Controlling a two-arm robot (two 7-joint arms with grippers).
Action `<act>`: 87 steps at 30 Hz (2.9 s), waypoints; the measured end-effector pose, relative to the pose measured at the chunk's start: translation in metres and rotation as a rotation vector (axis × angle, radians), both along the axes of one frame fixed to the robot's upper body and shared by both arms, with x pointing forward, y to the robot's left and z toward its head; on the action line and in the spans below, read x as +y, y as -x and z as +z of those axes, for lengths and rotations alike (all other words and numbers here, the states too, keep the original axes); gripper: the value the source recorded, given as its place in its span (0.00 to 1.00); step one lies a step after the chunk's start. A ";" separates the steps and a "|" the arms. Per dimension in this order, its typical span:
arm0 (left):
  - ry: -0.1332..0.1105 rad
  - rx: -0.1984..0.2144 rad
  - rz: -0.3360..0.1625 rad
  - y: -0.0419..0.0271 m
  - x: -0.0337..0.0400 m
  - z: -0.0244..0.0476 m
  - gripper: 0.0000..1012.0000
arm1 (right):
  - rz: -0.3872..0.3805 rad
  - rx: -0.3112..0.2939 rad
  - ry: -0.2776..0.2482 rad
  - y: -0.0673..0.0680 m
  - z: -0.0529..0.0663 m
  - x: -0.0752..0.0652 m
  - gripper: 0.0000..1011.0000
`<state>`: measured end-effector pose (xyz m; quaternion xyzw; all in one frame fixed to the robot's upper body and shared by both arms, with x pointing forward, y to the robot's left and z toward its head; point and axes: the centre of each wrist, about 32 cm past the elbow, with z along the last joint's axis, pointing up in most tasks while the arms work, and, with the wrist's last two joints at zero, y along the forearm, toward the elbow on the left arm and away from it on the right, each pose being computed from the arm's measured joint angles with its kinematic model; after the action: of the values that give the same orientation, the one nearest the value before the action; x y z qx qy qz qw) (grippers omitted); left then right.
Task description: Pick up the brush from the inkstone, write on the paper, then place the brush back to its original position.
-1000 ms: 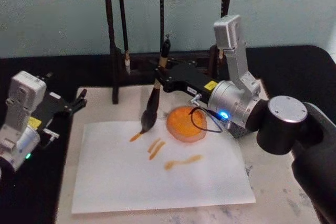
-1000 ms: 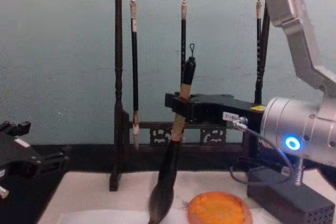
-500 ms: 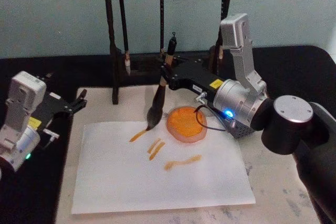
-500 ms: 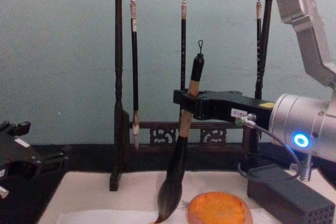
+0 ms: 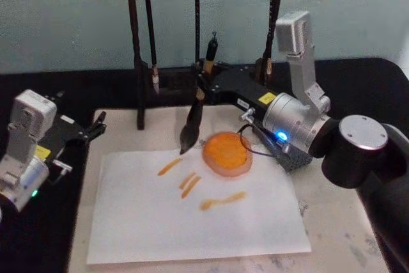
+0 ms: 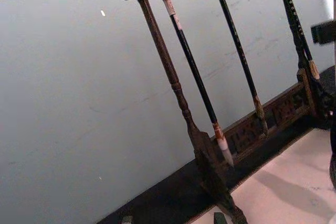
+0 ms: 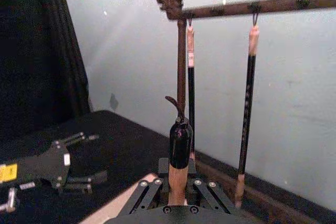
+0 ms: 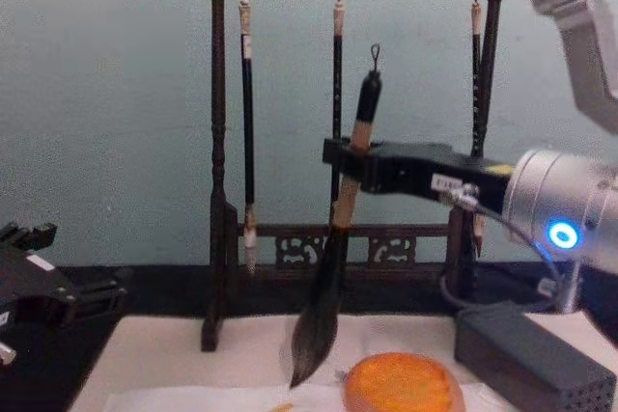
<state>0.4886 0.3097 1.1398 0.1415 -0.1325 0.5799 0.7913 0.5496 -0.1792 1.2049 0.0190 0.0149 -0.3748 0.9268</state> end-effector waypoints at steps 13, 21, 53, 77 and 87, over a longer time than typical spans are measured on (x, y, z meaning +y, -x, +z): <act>0.000 0.000 0.000 0.0000 0.0000 0.0000 0.99 | -0.045 -0.027 -0.083 0.012 0.013 -0.015 0.18; 0.000 0.000 0.000 0.0000 0.0000 0.0000 0.99 | -0.093 0.001 -0.149 0.020 0.012 -0.031 0.18; 0.000 0.000 0.000 0.0000 0.0000 0.0000 0.99 | -0.266 0.398 -0.550 0.009 -0.031 -0.090 0.18; 0.000 0.000 0.000 0.0000 0.0000 0.0000 0.99 | -0.328 0.527 -0.601 -0.006 -0.044 -0.088 0.18; 0.000 0.000 0.000 0.0000 0.0000 0.0000 0.99 | -0.346 0.564 -0.621 -0.010 -0.051 -0.090 0.18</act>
<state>0.4886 0.3097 1.1398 0.1415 -0.1325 0.5799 0.7913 0.5595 -0.2695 1.1541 0.1956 0.3750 -0.4926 0.7605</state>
